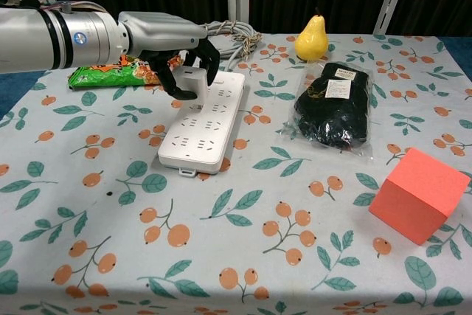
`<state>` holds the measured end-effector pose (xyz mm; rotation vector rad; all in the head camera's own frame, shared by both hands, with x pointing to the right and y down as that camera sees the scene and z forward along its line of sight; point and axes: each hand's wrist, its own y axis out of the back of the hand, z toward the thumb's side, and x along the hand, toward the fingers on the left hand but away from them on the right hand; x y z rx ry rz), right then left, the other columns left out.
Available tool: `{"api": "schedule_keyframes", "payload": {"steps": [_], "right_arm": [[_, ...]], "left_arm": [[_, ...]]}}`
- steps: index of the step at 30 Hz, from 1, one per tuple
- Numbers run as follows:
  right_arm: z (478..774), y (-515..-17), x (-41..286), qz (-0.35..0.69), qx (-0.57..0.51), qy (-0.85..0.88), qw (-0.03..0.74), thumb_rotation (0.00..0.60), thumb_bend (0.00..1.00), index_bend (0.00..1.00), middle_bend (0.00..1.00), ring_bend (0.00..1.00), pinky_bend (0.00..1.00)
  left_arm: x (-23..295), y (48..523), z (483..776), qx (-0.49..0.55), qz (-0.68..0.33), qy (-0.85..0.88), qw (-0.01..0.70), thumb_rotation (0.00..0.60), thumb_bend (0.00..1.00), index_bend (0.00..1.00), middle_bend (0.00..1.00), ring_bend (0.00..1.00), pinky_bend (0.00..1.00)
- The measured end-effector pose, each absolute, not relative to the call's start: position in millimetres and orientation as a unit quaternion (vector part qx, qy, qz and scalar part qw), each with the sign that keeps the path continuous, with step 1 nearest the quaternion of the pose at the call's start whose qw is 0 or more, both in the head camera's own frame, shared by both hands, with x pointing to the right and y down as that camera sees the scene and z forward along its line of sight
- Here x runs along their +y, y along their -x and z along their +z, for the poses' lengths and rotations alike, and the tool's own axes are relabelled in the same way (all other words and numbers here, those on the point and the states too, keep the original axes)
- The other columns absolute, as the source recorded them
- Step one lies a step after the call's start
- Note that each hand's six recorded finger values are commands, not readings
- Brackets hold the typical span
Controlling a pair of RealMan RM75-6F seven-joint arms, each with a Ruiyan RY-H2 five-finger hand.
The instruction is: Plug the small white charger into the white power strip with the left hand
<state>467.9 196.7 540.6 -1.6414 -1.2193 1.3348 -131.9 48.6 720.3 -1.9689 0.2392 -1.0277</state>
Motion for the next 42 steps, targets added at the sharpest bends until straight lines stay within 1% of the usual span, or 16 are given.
{"api": "schedule_keyframes", "payload": {"steps": [14,36,40,42], "right_arm": [[540.0,-468.9,197.6,0.515,-0.470,0.630,0.343,0.600,0.21,0.00,0.00,0.00,0.00],[540.6,-472.4,199.8,0.517,-0.472,0.628,0.341,0.600,0.21,0.00,0.00,0.00,0.00],[540.9,-473.2,200.2,0.517,-0.473,0.627,0.339,0.600,0.21,0.00,0.00,0.00,0.00],[540.7,-473.7,200.3,0.517,-0.473,0.627,0.339,0.600,0.21,0.00,0.00,0.00,0.00]], "left_arm": [[51.2,130.4,724.8,0.090,-0.418,0.791,0.437,0.600,0.38,0.68,0.82,0.69,0.87],[58.0,132.8,739.7,0.083,-0.427,0.792,0.429,0.600,0.39,0.73,0.86,0.71,0.87],[58.0,130.6,739.6,0.081,-0.426,0.791,0.432,0.600,0.39,0.72,0.85,0.71,0.87],[57.2,130.2,738.4,0.082,-0.425,0.790,0.434,0.600,0.39,0.71,0.84,0.70,0.86]]}}
